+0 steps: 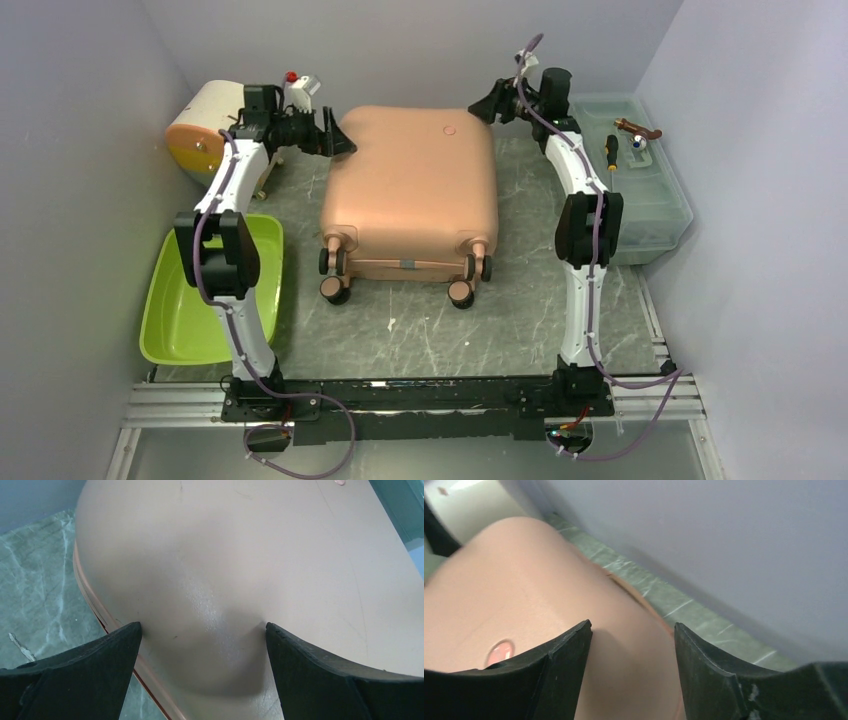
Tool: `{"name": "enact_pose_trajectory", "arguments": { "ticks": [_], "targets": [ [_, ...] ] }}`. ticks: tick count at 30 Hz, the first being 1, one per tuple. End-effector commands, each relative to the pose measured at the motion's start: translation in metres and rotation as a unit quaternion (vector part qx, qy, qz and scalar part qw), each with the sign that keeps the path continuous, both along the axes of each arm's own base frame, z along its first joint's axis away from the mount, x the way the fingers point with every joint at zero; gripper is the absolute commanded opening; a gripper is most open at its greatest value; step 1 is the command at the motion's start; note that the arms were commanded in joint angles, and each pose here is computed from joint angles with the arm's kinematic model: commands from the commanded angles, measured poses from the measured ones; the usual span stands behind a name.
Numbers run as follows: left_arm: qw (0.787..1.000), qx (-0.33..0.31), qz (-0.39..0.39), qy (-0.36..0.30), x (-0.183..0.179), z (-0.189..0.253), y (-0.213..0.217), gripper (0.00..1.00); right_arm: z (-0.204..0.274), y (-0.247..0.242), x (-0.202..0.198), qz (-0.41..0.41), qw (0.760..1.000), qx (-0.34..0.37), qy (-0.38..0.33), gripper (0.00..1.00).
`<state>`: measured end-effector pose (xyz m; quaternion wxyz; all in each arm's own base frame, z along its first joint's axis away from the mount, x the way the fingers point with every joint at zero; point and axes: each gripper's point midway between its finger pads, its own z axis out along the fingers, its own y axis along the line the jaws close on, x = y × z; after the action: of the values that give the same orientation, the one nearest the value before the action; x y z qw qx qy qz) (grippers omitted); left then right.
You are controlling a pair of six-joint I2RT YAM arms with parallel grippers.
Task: Open, take out, and arrange the luggage
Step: Unzip the zipper of the luggage, then adjust the luggage at the center of the board.
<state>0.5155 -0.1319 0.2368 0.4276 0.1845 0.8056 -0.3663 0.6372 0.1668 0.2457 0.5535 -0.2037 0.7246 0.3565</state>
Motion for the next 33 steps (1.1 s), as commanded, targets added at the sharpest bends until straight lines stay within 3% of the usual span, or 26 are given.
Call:
{"name": "enact_pose_trajectory", "arguments": {
  "ticks": [1, 5, 18, 28, 33],
  "targets": [
    [0.997, -0.019, -0.074, 0.027, -0.011, -0.010, -0.057, 0.99, -0.026, 0.011, -0.040, 0.094, 0.979, 0.105, 0.150, 0.62],
    [0.988, -0.039, -0.139, 0.053, -0.022, -0.029, -0.094, 0.99, -0.030, 0.008, -0.065, 0.131, 0.964, 0.127, 0.195, 0.59],
    [0.942, -0.072, -0.317, 0.082, -0.077, -0.051, -0.193, 1.00, -0.045, 0.000, -0.162, 0.183, 0.954, 0.059, 0.231, 0.54],
    [0.954, -0.007, -0.298, 0.001, -0.083, -0.009, -0.164, 0.99, -0.072, -0.012, -0.287, 0.287, 0.918, 0.040, 0.271, 0.47],
    [0.970, 0.053, -0.232, -0.050, -0.075, 0.026, -0.126, 1.00, -0.065, -0.018, -0.309, 0.287, 0.923, 0.011, 0.255, 0.46]
  ]
}}
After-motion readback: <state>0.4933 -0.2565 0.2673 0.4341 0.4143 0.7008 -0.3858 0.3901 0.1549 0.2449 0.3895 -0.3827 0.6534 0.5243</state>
